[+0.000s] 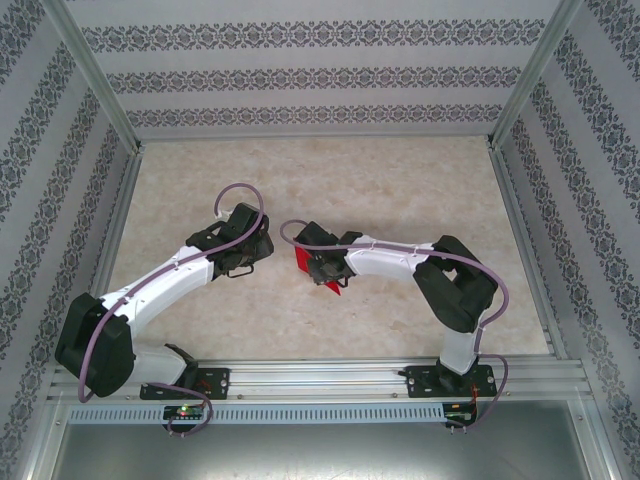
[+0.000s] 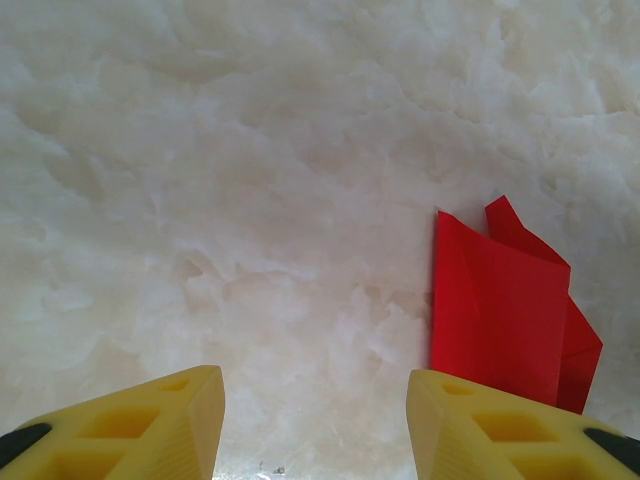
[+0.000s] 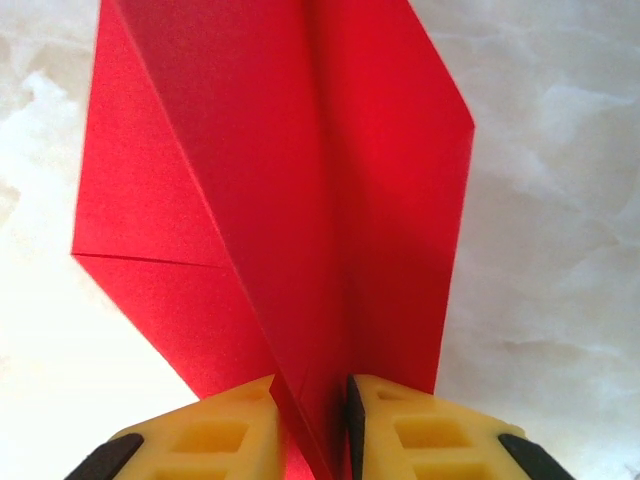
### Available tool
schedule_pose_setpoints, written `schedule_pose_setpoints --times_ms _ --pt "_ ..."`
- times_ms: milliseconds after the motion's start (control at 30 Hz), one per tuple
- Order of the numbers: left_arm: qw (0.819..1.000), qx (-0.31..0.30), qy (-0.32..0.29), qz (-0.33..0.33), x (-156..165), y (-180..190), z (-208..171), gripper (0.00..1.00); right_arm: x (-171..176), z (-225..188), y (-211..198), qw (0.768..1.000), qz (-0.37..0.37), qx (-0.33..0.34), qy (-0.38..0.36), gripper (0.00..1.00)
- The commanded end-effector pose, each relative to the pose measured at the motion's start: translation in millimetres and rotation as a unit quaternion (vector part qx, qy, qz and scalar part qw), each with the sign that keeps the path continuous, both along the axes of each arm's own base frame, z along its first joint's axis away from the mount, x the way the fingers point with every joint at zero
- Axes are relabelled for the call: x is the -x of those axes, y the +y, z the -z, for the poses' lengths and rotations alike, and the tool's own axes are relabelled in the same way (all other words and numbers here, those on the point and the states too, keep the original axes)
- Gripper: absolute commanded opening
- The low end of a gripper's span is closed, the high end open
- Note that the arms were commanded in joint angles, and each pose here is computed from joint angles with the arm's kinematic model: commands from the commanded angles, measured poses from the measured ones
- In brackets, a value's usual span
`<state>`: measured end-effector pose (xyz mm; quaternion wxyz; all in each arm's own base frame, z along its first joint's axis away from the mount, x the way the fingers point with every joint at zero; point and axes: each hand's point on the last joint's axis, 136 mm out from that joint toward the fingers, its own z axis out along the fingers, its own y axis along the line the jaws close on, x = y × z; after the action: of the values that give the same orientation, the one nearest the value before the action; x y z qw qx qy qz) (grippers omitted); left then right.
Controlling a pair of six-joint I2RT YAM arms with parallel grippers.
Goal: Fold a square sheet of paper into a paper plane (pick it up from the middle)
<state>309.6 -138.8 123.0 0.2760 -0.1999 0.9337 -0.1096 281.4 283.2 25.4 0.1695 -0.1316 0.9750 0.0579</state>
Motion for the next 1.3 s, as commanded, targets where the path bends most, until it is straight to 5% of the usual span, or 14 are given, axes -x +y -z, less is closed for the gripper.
schedule_pose_setpoints --times_ms 0,267,500,1267 --pt "1.000 0.008 -0.010 -0.009 -5.3 2.9 -5.0 0.53 2.6 11.7 -5.4 1.000 0.018 -0.006 0.020 0.21" --pt "1.000 0.007 -0.012 -0.006 -5.6 2.5 -6.8 0.53 -4.4 -16.0 -1.0 0.998 0.036 -0.051 -0.004 0.15" --pt "1.000 0.007 -0.013 -0.006 -4.7 3.2 -7.8 0.53 -0.2 2.5 -6.1 0.996 0.074 -0.046 0.016 0.11" --pt "0.999 0.021 -0.024 -0.018 -5.6 21.5 -16.1 0.55 9.7 12.0 -8.1 0.995 0.090 -0.037 0.035 0.20"
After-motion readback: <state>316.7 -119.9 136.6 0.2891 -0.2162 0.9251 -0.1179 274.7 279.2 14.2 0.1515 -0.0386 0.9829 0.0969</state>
